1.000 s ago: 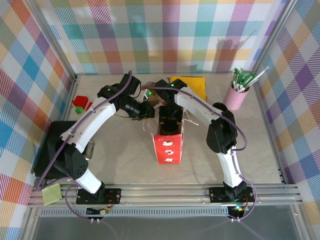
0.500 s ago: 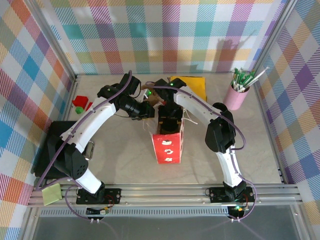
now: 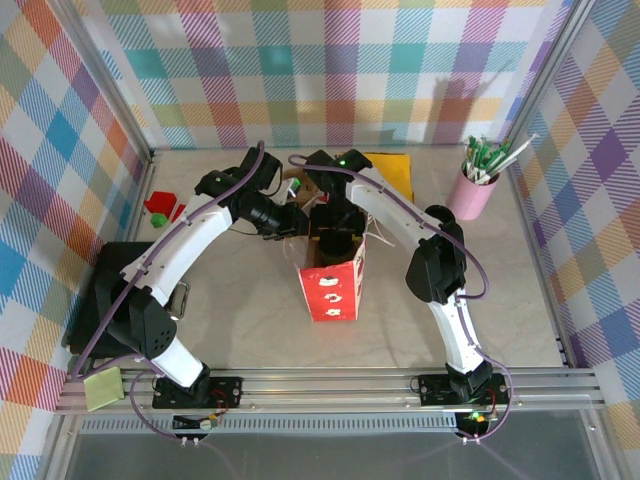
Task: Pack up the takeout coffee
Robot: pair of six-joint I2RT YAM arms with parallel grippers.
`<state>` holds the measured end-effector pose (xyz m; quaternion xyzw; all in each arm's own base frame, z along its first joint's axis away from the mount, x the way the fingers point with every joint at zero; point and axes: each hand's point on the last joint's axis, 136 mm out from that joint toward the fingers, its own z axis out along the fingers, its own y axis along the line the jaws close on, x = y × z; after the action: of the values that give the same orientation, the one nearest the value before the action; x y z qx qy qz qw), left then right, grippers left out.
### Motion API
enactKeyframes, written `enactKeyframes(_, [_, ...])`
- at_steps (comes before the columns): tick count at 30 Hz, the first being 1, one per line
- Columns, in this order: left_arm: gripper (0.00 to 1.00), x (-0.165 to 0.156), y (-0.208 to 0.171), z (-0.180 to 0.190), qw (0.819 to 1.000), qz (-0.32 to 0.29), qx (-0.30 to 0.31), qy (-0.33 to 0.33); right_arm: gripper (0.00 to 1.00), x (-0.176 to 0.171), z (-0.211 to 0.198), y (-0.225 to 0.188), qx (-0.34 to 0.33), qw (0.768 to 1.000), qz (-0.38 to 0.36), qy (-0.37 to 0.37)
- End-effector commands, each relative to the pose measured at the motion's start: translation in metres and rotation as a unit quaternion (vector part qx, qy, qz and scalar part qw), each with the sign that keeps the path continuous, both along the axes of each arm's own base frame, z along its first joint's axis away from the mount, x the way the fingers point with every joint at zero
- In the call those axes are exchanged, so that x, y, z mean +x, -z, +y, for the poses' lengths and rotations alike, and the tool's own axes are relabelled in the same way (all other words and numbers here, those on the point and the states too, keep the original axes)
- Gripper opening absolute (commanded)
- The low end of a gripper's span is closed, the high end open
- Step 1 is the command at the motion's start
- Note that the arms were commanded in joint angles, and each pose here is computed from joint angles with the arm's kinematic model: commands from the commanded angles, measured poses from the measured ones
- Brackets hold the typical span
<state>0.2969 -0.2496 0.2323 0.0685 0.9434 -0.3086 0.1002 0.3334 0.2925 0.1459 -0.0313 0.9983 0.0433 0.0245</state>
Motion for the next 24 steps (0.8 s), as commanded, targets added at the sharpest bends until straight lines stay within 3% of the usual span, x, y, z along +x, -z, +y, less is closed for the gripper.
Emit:
enactKeyframes(1, [0.21,-0.005,-0.003,-0.003,1.0,-0.006,0.006,0.016,0.83,0.002,-0.002,-0.014,0.004,1.0,-0.013,-0.003])
enactKeyframes(24, [0.21,-0.008,-0.002,-0.004,1.0,-0.009,0.015,0.021,0.84,0.003,-0.004,-0.049,0.016,0.998,-0.052,-0.009])
